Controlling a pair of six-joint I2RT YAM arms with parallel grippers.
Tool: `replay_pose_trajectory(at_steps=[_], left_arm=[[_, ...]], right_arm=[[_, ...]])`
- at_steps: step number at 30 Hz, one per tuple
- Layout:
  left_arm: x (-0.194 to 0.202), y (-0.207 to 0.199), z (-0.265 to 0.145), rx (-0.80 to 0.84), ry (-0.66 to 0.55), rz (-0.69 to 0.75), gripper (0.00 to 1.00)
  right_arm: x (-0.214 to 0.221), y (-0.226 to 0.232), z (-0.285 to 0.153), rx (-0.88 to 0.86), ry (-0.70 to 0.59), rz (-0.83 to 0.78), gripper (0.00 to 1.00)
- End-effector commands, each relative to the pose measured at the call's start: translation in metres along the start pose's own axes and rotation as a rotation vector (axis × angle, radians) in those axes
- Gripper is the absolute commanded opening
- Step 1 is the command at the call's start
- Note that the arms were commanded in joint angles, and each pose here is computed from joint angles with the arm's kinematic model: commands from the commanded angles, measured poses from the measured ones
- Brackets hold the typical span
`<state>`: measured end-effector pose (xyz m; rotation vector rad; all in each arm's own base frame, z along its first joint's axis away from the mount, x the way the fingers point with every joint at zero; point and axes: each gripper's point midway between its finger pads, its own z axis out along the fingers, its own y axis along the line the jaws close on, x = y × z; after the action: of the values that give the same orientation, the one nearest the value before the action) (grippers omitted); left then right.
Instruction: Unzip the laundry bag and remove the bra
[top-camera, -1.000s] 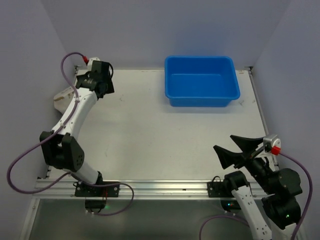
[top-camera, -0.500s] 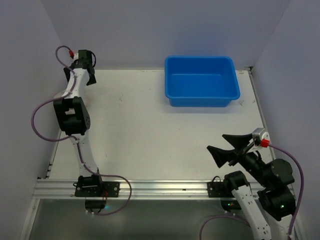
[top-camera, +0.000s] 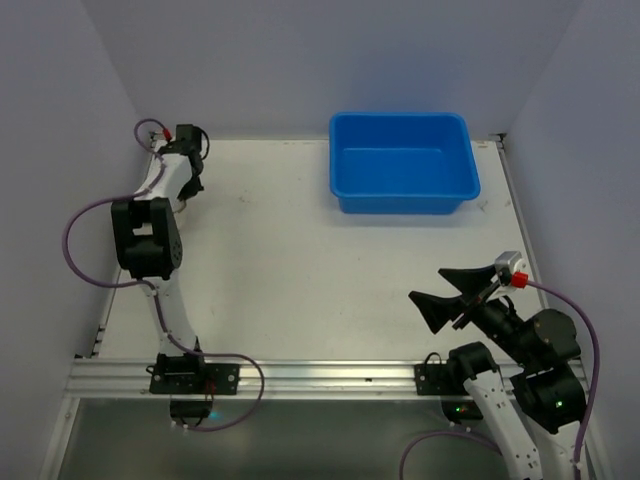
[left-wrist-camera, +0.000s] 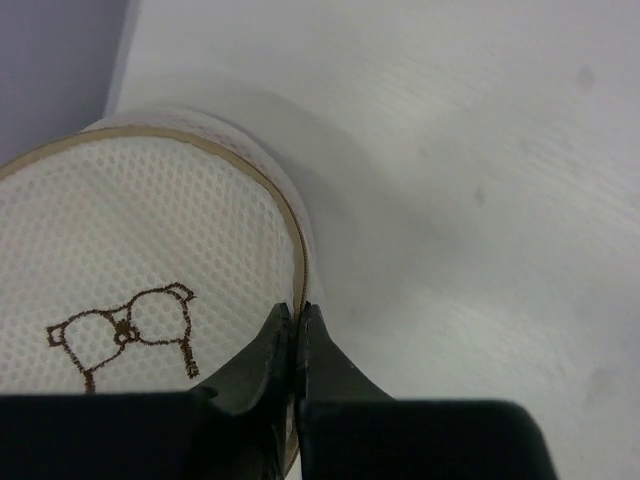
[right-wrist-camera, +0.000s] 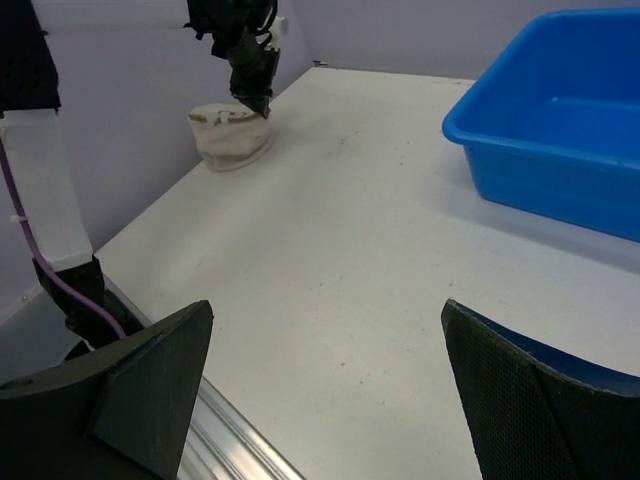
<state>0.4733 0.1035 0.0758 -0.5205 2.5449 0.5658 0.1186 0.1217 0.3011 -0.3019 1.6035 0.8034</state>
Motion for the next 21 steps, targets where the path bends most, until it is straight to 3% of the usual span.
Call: replay_pose_trajectory(at_steps=[1,6,16,18,21], left_arm=[[-0.009,-0.060,-0.115,0.222,-0.202,0.047,0.00],[0.064,-0.119,-0.218,0.415,-0.323,0.116,0.00],[0.217,-0.195,-0.295,0.582,-0.347,0.328,0.02],[0.234,-0.206,-0.312,0.624,-0.349,0.352,0.21],[0.239,-0.212,-0.342,0.704,-0.334,0.349,0.69]], right_arm=[[-0.007,0.009,0.003,-0.047,-0.014,0.000,0.99],[-0.004,0.015,0.011,-0.094,-0.002,0.057,0.99],[0.018,0.012,0.023,-0.130,0.082,0.103,0.99],[0.026,0.009,0.024,-0.121,0.092,0.119,0.99],[0.034,0.002,0.026,-0.093,0.111,0.134,0.99]])
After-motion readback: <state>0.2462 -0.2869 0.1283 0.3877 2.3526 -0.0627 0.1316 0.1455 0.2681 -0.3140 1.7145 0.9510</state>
